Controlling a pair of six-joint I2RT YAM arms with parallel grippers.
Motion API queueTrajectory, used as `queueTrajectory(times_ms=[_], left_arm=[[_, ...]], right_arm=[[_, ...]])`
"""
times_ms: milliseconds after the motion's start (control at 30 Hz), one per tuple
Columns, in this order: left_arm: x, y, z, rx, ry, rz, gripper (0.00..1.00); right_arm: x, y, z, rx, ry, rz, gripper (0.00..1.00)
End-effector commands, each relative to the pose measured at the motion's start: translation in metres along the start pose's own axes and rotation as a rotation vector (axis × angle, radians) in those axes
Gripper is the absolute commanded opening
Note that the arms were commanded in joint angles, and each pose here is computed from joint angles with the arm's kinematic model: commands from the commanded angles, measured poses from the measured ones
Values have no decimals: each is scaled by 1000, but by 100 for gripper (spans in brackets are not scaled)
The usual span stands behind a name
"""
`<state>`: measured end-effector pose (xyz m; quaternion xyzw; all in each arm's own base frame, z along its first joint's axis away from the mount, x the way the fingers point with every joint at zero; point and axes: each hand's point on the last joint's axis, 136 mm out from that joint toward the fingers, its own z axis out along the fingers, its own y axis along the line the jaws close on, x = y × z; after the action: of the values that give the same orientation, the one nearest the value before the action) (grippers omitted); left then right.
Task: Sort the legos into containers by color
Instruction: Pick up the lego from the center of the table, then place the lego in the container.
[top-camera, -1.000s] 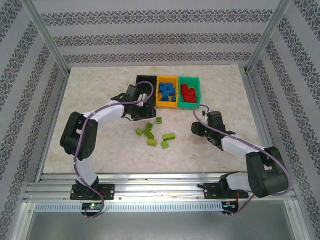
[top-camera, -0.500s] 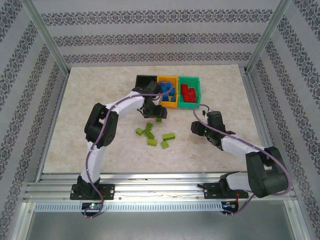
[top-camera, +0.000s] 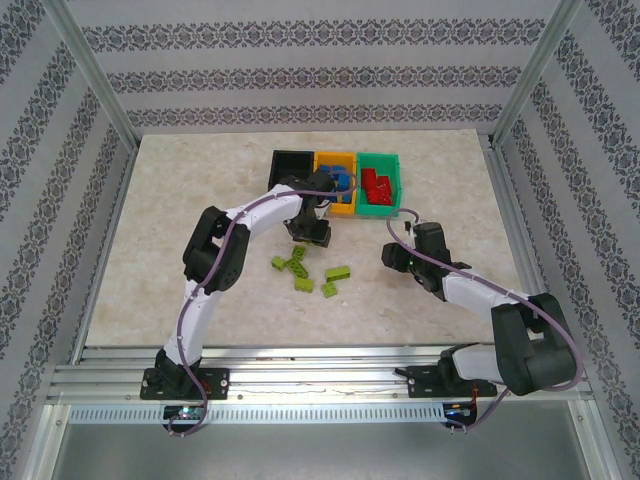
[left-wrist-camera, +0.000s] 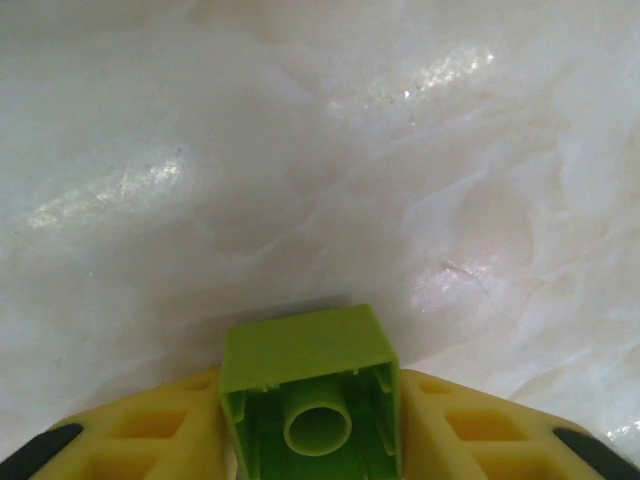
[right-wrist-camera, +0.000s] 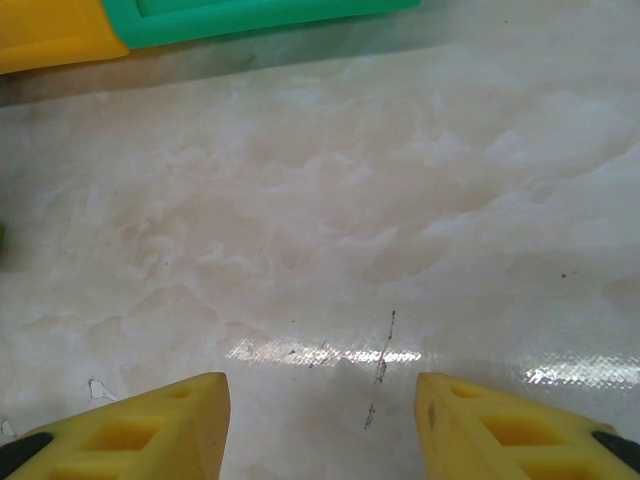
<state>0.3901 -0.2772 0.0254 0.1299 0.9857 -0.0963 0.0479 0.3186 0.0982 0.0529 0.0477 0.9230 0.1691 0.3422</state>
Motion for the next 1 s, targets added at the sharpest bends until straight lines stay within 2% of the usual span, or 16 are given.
queueTrajectory(times_ms=[0,100,300,467,733,967], left_arm=[[8,2,-10,-28,12,20,39],[4,1,-21,-22,-22,24,36],[-7,6,-54,-26,-98,40,36],[-20,36,-78,-93,-134,43,36],[-68,74,-113,-71,-199,-28,38],[-100,93,-104,-103,-199,-42,40]], right_arm=[[-2,-1,1,4,-9,4,53],[-1,-1,1,5,-8,4,53],[-1,-1,1,6,-6,3,53],[-1,-3,-1,15,-20,-1,53],[-2,-1,0,15,-20,-5,53],[-1,-1,0,17,-19,-10,53]])
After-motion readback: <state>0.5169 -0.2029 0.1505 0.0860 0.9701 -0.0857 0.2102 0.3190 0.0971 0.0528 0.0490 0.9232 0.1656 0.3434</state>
